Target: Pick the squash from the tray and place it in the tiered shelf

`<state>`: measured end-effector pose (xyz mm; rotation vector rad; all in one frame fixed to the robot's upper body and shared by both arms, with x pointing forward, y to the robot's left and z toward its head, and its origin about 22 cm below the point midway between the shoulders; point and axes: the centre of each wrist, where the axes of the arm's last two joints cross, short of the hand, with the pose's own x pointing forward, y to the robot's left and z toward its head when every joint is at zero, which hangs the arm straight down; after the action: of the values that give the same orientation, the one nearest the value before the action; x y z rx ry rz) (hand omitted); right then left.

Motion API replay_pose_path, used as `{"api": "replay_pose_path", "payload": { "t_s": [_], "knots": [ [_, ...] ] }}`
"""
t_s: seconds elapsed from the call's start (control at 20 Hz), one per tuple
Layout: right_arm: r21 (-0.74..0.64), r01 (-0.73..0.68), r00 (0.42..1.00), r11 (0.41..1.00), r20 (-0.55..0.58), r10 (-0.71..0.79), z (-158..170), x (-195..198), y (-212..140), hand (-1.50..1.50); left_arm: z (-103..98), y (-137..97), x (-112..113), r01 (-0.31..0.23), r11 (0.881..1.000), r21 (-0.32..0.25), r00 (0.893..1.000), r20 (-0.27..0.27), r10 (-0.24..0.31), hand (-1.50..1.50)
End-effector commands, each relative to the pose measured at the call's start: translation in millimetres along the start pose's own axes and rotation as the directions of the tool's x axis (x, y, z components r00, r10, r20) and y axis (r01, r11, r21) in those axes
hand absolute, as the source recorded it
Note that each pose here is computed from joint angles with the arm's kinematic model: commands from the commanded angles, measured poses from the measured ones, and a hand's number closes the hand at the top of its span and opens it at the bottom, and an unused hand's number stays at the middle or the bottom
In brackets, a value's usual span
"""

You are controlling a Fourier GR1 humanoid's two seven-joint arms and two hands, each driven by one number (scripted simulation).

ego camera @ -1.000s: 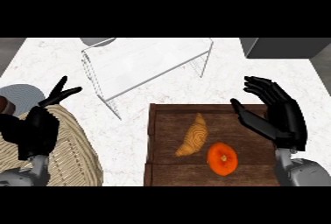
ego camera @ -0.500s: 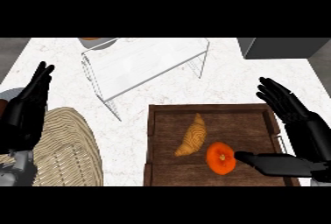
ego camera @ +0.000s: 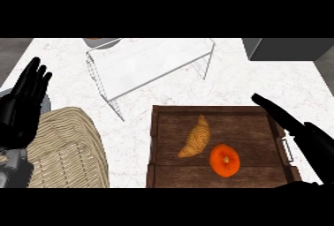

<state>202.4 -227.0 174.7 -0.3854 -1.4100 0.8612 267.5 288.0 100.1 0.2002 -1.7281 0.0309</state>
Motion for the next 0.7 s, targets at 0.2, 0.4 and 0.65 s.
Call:
{"api": "replay_pose_path", "payload": {
  "t_s": [0.2, 0.4, 0.65],
  "knots": [
    [0.054, -0.295, 0.925, 0.954, -0.233, 0.3, 0, 41, 16, -1.5, 11, -14, -16, 0.039, 0.999, -0.008, 0.994, -0.103, -0.04, 0.0],
    [0.085, -0.343, 0.891, 0.936, -0.285, 0.352, -16, 48, 30, -1.5, 19, -24, -36, 0.021, 1.0, -0.018, 0.993, -0.119, -0.023, 0.0],
    [0.118, -0.467, 0.806, 0.876, -0.349, 0.477, -28, 44, 50, -1.5, 12, -11, -28, 0.036, 0.999, -0.007, 0.992, -0.118, -0.036, 0.0]
  ]
}}
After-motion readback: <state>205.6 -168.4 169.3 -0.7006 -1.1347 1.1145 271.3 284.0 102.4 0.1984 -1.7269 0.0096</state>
